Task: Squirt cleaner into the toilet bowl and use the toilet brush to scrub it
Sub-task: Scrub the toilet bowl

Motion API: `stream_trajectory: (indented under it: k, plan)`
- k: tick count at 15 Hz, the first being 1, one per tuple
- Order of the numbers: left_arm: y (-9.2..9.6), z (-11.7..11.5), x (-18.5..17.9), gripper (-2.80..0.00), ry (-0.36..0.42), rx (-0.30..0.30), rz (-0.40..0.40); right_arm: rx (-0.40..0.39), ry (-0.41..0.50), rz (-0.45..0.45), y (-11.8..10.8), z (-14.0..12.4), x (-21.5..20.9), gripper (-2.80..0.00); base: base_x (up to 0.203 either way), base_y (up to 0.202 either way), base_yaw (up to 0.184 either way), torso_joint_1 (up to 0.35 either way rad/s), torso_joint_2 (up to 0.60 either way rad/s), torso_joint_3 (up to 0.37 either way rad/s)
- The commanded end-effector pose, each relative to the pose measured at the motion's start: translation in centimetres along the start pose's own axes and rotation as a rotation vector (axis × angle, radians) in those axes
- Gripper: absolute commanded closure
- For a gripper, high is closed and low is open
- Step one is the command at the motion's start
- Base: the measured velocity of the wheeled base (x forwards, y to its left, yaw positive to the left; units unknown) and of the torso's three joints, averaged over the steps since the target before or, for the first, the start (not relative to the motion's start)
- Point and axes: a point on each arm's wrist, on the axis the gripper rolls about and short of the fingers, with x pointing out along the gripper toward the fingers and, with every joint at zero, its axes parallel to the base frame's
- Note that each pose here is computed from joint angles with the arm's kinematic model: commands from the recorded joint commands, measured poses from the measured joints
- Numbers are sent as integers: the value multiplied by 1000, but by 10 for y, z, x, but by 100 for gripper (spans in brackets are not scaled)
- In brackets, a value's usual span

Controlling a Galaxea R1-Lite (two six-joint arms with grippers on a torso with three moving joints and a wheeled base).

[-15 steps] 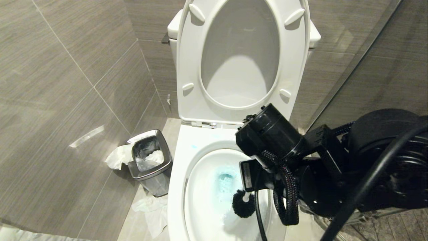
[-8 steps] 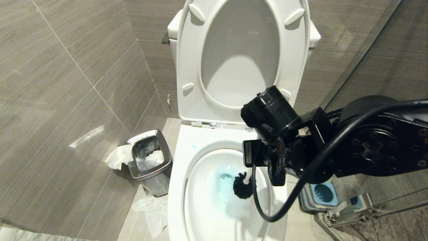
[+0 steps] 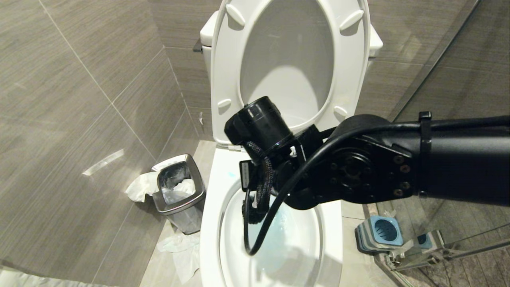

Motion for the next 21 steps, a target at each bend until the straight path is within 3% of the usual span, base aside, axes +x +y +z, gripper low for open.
stream_trajectory:
  k: [1,5,12,14,18,21]
  plan:
    - [0,0,0,0,0,0,0,-43,19,47,22,-16,-14,0,0,0,0,0,0,0]
    - [0,0,0,0,0,0,0,-52,55,87,16,-25,-60,0,0,0,0,0,0,0]
    - [0,0,0,0,0,0,0,-71,107,45,-42,-49,-105,0,0,0,0,0,0,0]
    - [0,0,0,0,0,0,0,-55,124,-10,-61,-57,-104,0,0,0,0,0,0,0]
    - [0,0,0,0,0,0,0,29,117,-141,-94,-41,-77,0,0,0,0,0,0,0]
    - [0,0,0,0,0,0,0,46,76,-177,-95,-27,-40,0,0,0,0,0,0,0]
